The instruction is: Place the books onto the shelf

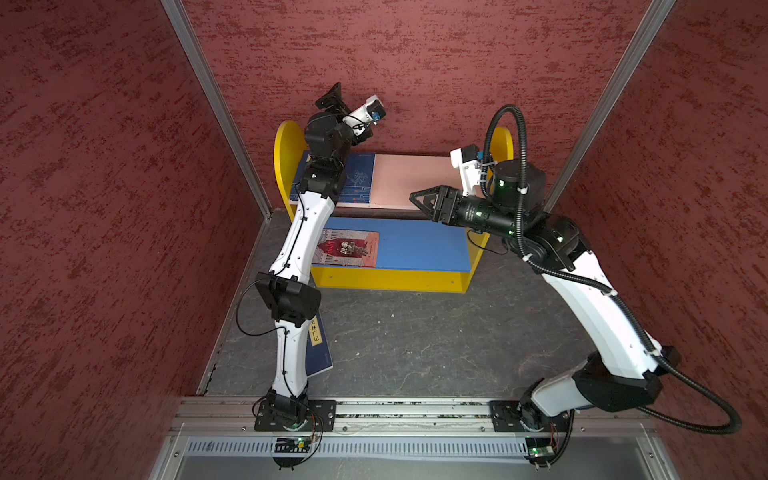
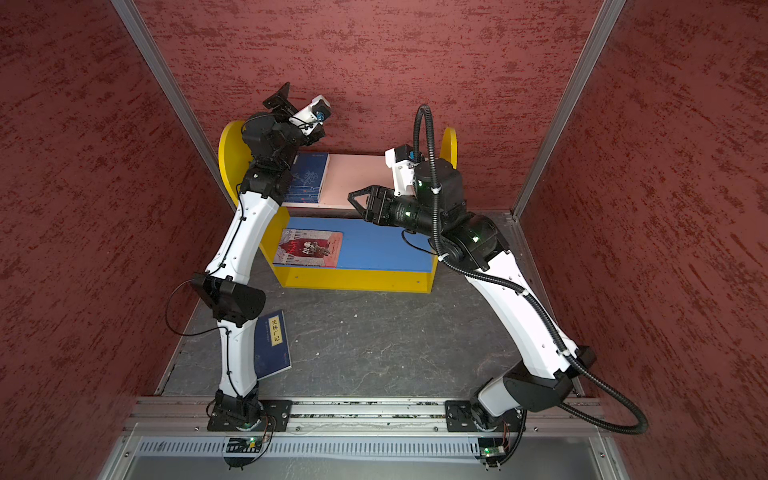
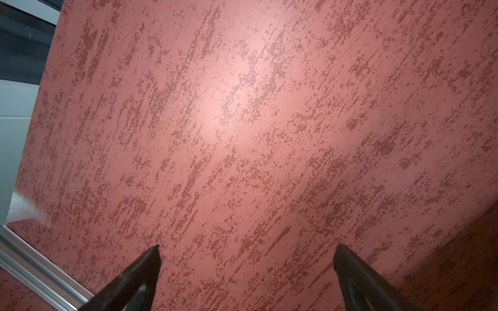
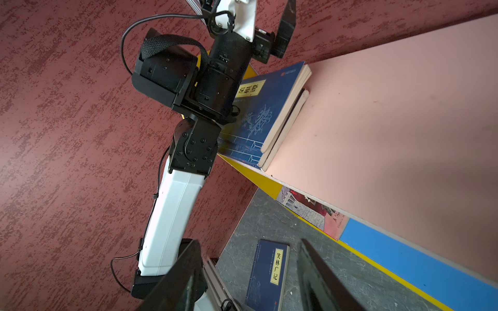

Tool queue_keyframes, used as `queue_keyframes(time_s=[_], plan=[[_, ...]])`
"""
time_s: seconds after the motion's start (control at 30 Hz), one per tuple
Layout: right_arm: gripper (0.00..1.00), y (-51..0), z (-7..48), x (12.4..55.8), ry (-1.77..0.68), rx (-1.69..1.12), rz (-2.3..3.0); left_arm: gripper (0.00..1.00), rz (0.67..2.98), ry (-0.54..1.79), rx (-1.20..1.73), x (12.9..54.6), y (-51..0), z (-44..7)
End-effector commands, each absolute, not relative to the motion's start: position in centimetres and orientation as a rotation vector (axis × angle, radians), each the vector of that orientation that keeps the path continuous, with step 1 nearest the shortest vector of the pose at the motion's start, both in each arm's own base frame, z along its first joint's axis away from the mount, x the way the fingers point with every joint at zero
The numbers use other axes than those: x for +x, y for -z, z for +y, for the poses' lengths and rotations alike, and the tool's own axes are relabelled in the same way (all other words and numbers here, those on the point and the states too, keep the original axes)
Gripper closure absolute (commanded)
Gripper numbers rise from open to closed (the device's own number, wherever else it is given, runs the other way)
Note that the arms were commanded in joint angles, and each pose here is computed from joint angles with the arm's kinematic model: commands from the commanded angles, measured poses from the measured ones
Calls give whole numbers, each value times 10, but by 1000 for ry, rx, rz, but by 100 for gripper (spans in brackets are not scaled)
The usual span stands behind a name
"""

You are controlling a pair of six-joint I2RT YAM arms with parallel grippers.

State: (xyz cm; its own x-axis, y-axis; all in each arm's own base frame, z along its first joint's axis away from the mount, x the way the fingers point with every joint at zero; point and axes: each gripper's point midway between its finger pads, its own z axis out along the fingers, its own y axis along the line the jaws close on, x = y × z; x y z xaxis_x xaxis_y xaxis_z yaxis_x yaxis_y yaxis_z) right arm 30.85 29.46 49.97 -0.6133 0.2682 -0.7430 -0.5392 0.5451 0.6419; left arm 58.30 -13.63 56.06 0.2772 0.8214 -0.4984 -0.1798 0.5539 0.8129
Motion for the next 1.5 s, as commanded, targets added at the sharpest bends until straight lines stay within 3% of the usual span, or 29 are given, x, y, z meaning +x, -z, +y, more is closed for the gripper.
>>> queue_keyframes(time_s=[0.0, 0.5, 1.47], plan=[[41, -515, 295, 307, -1174, -242, 1852, 1, 1096, -774, 705, 586, -560, -128], [41, -513, 299, 309, -1178, -255, 1857, 1, 1165, -788, 725, 591, -538, -112], [40, -513, 305, 315, -1184, -263, 1859, 1, 1192, -778, 685, 567, -550, -85]])
